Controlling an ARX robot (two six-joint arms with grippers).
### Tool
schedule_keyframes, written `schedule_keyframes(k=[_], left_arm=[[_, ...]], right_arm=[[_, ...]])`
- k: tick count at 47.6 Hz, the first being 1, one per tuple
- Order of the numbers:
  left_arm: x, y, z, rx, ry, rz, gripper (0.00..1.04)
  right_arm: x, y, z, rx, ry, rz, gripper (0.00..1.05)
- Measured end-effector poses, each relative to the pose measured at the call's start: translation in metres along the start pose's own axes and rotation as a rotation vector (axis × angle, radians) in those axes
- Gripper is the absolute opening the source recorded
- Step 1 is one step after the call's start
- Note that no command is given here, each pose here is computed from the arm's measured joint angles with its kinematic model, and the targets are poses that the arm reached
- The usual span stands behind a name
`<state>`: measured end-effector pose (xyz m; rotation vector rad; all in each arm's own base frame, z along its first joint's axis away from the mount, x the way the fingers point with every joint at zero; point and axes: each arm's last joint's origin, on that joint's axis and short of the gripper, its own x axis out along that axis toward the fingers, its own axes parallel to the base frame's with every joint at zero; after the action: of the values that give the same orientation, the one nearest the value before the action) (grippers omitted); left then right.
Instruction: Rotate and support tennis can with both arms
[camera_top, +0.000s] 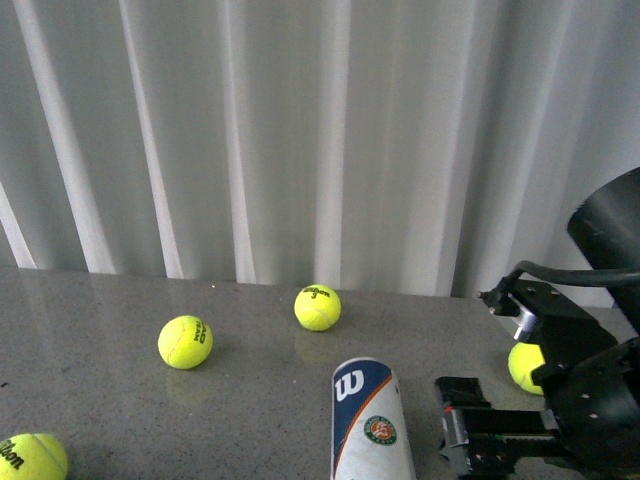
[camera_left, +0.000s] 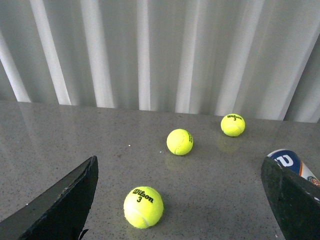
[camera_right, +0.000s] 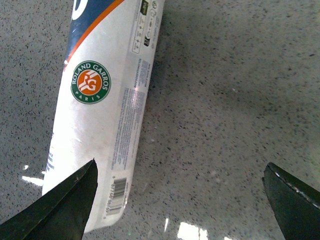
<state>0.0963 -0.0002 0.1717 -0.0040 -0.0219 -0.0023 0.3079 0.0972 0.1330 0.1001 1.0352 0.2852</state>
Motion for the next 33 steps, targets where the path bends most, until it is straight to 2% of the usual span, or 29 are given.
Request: schedule_keyframes(k=[33], left_arm=[[0.000, 0.000, 0.000, 0.000, 0.000, 0.000, 0.98]], right_arm=[[0.070, 0.033, 0.027, 0.057, 0.083, 0.096, 0.98]])
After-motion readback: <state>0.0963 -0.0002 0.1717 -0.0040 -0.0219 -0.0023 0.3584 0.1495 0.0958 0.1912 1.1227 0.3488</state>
